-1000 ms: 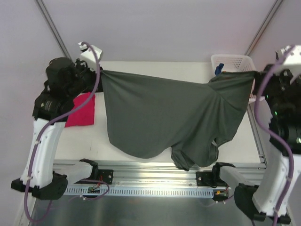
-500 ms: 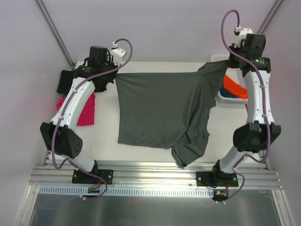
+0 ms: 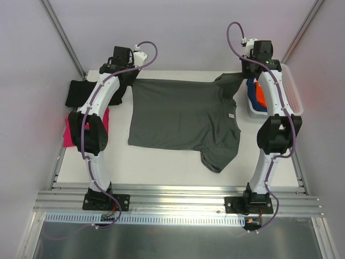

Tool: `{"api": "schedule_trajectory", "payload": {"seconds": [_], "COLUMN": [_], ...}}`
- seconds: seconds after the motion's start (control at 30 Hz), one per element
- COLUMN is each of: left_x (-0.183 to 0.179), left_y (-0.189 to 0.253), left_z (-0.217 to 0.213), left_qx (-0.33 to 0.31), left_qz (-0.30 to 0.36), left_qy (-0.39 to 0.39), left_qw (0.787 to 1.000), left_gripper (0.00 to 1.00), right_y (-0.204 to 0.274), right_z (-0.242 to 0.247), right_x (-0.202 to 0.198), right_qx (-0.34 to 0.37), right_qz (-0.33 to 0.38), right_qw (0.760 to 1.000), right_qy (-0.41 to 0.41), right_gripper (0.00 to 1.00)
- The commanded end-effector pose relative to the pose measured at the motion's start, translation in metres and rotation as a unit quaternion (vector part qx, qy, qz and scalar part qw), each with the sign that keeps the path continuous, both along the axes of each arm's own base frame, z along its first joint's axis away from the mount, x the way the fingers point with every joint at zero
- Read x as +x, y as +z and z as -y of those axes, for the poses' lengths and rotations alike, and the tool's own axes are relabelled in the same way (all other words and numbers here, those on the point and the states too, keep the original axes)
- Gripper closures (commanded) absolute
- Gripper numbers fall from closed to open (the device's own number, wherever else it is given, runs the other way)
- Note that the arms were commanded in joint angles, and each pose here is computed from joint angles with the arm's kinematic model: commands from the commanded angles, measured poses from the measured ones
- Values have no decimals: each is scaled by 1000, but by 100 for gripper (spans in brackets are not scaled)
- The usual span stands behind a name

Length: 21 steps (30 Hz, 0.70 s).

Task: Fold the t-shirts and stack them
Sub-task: Flatten out the tshirt

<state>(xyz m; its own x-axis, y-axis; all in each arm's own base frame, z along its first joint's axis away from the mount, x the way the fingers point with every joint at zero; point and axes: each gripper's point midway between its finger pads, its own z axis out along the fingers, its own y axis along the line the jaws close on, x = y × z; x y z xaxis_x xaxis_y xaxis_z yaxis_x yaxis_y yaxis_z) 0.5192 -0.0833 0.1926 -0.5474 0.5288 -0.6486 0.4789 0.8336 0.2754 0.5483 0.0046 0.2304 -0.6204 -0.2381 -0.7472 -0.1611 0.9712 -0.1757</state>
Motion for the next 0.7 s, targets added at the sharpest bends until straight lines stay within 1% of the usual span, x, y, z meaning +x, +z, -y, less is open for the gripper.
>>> {"api": "schedule_trajectory", "payload": {"seconds": [0.0,0.03,0.07,0.1,0.13,0.17,0.2,0.23,0.27,0.3,0.33,0.37,0.4,0.43,0.47,0.5,0.57,0.6,0.67], "left_x": [-5,-17,-28,-38,-54,-66,-79,-98,-109,-122,-143,-154,-174,-184,-193,-209,-222,-234,-245], "left_y": [92,112,106,110,130,132,121,142,147,140,163,171,185,191,199,212,221,231,240], "left_z": [-6,-5,0,4,4,13,14,12,13,15,13,12,10,10,5,3,-4,-8,-14], "left_qx": [-20,-29,-34,-41,-47,-51,-51,-58,-59,-58,-69,-73,-75,-78,-74,-78,-75,-82,-83], "left_qz": [101,119,109,111,129,130,117,140,147,142,171,183,206,216,231,253,269,283,296], "left_qy": [20,22,18,18,15,6,4,0,-5,-13,-19,-22,-27,-33,-26,-30,-19,-16,-10], "left_qw": [994,992,993,993,990,990,992,988,987,988,983,980,975,973,970,964,960,955,952], "left_gripper": [100,100,100,100,100,100,100,100,100,100,100,100,100,100,100,100,100,100,100], "right_y": [110,103,132,134,129,132,158,163,156,165,184,187,194,209,216,222,234,242,247], "right_z": [6,4,0,-2,-7,-10,-12,-17,-24,-27,-29,-29,-27,-23,-20,-17,-13,-11,-4], "right_x": [-31,-42,-66,-78,-93,-107,-134,-149,-167,-185,-213,-233,-249,-280,-294,-306,-342,-355,-379], "right_qx": [0,7,16,19,30,37,45,60,77,88,98,106,107,107,98,93,85,80,73], "right_qz": [112,99,124,124,116,114,142,146,129,135,158,154,163,189,205,216,240,254,268], "right_qw": [994,995,992,992,993,993,989,987,989,987,983,982,981,976,974,972,967,964,961], "right_qy": [-15,-15,-9,-9,-10,-10,-9,-10,-1,4,12,7,5,6,6,7,11,13,2], "right_gripper": [99,99,99,99,100,99,99,99,99,99,99,99,99,99,99,99,99,99,99]}}
